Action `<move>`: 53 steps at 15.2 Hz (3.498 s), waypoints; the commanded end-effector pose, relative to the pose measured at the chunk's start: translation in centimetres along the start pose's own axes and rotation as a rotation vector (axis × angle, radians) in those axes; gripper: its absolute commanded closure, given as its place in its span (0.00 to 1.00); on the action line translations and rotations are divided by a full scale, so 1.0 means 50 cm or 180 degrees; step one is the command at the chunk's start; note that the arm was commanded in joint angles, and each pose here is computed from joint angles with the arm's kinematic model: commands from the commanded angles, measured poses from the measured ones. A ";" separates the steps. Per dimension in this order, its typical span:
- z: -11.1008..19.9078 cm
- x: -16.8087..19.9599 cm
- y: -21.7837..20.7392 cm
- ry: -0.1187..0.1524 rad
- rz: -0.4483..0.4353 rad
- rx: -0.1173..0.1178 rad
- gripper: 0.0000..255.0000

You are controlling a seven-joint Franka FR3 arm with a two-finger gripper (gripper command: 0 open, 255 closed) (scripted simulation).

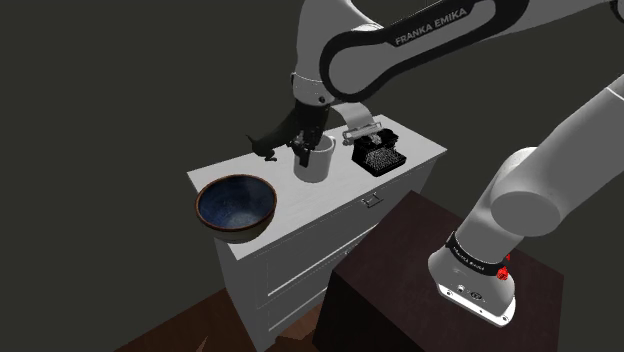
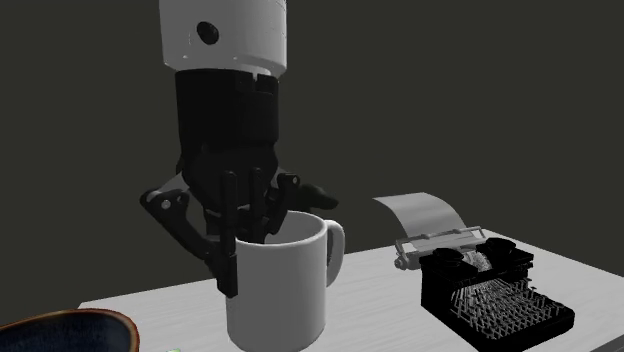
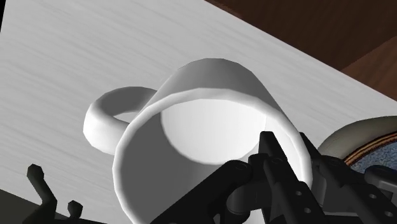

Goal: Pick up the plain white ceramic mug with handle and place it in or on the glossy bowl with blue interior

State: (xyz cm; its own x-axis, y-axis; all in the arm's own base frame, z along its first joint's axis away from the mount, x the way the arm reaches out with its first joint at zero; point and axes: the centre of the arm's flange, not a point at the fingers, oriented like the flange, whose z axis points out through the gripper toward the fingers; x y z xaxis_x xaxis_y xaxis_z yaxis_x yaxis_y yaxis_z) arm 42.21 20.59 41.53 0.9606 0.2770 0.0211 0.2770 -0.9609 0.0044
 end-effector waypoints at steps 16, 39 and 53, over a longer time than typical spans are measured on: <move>-0.154 0.040 -0.071 0.0000 0.0000 0.0000 1.00; -0.085 0.194 -0.374 0.0000 0.0000 0.0000 1.00; -0.003 0.192 -0.374 0.0000 0.0000 0.0000 1.00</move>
State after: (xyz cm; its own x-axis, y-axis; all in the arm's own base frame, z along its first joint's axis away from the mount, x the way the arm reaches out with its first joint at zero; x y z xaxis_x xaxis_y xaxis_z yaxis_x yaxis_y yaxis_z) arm 46.24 41.21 41.78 0.9607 0.2769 0.0206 0.2769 -0.9609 0.0045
